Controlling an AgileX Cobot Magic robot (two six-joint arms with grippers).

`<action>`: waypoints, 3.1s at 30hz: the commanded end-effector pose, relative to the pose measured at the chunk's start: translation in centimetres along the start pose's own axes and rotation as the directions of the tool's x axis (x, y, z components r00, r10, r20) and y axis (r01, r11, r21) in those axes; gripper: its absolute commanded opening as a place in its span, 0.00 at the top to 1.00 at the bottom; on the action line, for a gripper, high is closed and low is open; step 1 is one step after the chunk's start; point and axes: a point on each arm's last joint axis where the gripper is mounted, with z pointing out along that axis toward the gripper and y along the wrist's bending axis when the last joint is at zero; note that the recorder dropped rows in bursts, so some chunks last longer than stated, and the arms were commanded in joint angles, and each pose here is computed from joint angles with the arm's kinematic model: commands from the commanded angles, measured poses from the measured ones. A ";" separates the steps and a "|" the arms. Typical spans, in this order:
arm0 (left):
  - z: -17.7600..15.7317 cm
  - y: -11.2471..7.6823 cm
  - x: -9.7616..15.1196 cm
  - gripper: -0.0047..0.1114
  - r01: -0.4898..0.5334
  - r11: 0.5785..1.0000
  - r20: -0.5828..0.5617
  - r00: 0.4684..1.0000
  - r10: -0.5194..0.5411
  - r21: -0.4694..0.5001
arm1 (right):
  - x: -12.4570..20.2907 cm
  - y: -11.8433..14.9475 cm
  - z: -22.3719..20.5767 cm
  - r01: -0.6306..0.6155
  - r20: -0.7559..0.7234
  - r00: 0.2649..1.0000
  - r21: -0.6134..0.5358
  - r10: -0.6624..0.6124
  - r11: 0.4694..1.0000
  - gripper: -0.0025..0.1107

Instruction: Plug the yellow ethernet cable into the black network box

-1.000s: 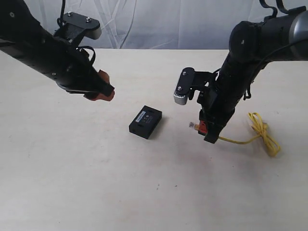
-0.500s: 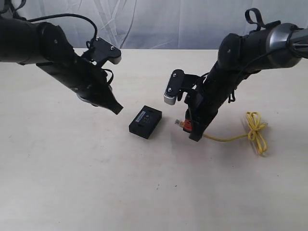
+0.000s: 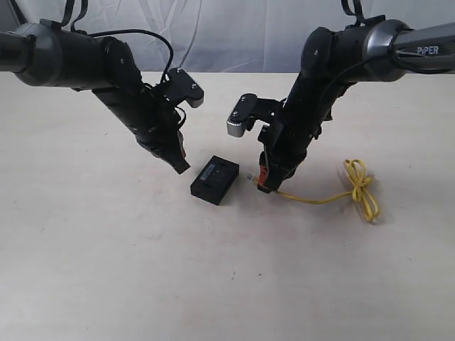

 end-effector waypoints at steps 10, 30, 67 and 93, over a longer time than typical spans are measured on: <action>0.4 0.8 -0.7 0.96 0.025 0.999 0.061 0.998 -0.024 -0.019 | -0.2 -0.4 0.6 -0.089 -0.035 0.995 -0.014 0.089 0.996 0.99; 3.4 0.5 -0.6 0.96 0.222 0.966 -0.036 0.975 -0.219 0.131 | -2.1 0.9 2.4 -0.022 -0.059 0.998 0.051 0.025 0.998 0.99; 3.3 0.2 -0.8 0.96 0.262 0.949 -0.024 0.965 -0.262 0.174 | -2.1 0.3 4.5 -0.037 -0.078 0.996 0.106 0.045 0.994 0.99; 3.3 0.1 -0.9 0.96 0.279 0.941 -0.019 0.960 -0.281 0.189 | -3.2 0.4 3.6 -0.121 -0.082 0.989 0.045 0.124 0.992 0.99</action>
